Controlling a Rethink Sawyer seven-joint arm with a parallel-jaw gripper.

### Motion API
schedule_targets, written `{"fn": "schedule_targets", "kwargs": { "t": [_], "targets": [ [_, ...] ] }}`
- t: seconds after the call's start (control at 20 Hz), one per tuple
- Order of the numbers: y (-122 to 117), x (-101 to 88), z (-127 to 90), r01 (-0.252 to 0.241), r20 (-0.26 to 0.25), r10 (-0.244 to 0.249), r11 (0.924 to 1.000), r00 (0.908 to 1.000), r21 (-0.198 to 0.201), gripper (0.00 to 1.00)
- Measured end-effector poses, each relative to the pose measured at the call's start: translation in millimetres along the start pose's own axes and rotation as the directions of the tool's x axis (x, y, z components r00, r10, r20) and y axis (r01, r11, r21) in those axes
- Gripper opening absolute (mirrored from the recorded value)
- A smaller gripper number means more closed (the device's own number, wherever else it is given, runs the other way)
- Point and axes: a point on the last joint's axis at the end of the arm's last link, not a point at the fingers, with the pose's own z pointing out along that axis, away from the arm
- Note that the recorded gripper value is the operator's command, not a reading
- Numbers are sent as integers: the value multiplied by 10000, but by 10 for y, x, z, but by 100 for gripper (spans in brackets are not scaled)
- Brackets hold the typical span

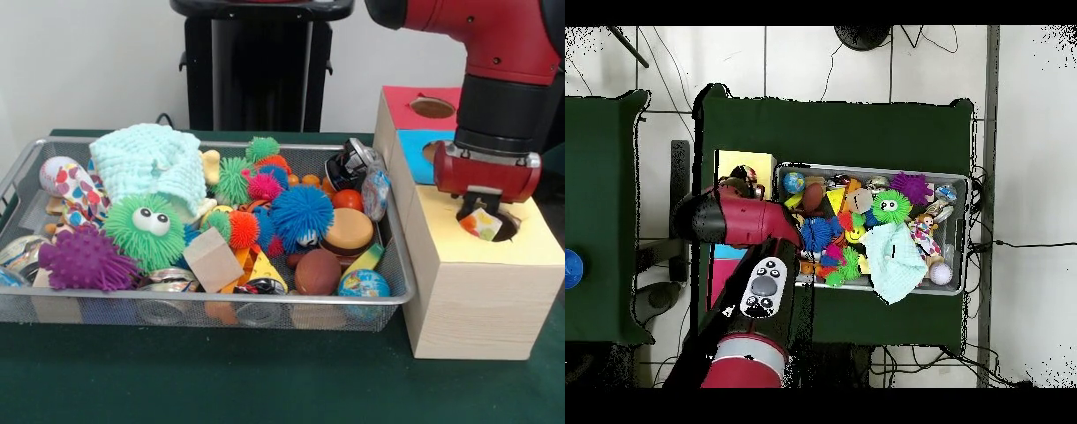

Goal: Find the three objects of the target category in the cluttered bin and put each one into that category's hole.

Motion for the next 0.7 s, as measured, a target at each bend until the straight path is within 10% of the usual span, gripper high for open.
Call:
{"fn": "schedule_targets", "kwargs": {
  "t": [0.25, 0.3, 0.7],
  "targets": [
    [-19, -33, 68, -415, 52, 416, 9991, 9991, -57, 0],
    [-7, -38, 95, -506, 122, 507, 9987, 9986, -89, 100],
    [44, -68, 119, -616, 351, 623, 9979, 9974, -211, 100]
  ]
}}
